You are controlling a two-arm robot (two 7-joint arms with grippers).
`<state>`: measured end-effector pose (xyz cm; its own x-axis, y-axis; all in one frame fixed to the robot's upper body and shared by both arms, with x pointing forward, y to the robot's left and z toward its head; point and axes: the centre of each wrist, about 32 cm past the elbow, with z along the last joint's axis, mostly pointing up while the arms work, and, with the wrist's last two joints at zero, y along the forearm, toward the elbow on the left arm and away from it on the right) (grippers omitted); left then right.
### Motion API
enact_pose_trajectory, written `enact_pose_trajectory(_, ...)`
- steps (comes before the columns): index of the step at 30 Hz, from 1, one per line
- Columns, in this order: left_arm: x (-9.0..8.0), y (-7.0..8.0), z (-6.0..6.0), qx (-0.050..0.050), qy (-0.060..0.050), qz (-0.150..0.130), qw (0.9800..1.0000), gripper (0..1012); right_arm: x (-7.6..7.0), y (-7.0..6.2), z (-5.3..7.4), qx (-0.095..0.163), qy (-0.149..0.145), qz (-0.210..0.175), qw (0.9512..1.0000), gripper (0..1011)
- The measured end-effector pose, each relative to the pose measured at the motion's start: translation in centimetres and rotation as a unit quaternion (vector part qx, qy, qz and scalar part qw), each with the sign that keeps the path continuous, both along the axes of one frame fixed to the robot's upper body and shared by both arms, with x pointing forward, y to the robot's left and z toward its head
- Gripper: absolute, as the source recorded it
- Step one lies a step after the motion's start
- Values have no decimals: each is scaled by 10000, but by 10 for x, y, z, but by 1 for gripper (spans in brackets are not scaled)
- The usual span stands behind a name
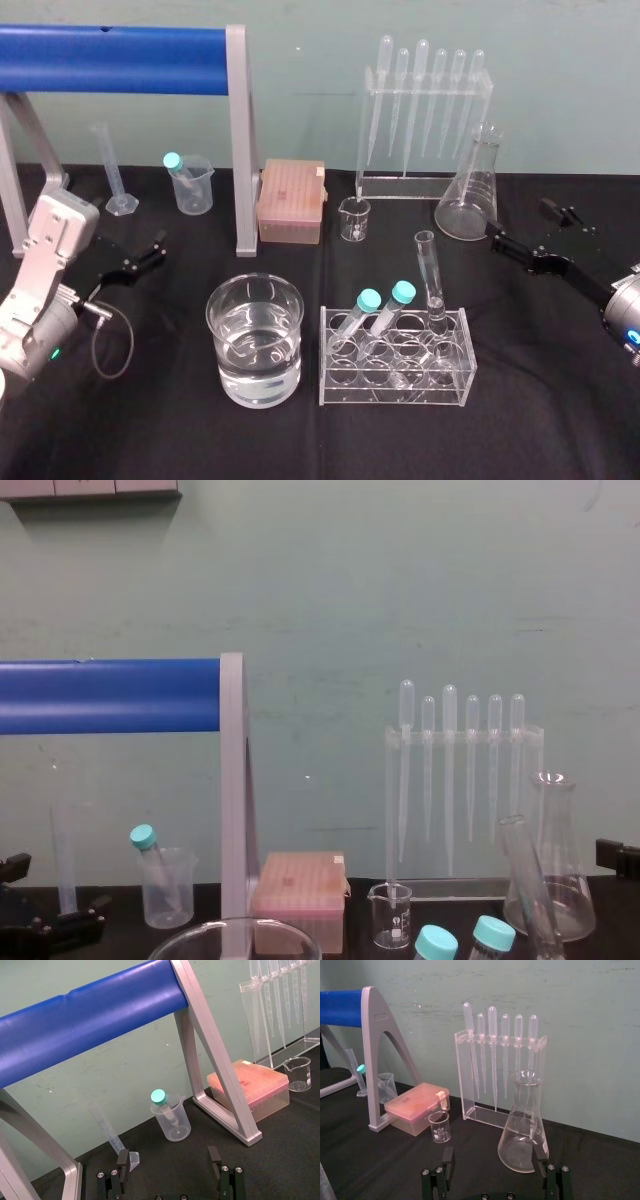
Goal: Hold the test tube with one hand and immerse one end into the beaker, then return it to the test tube rack.
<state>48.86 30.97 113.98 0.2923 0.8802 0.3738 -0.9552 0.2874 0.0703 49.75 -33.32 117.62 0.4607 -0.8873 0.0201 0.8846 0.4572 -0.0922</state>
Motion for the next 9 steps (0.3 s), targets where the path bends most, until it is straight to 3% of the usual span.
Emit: enact_pose_trajectory(9, 0, 0, 0, 0, 0, 0, 10000, 1000, 0, 0, 1, 1, -27, 7, 10000, 1000)
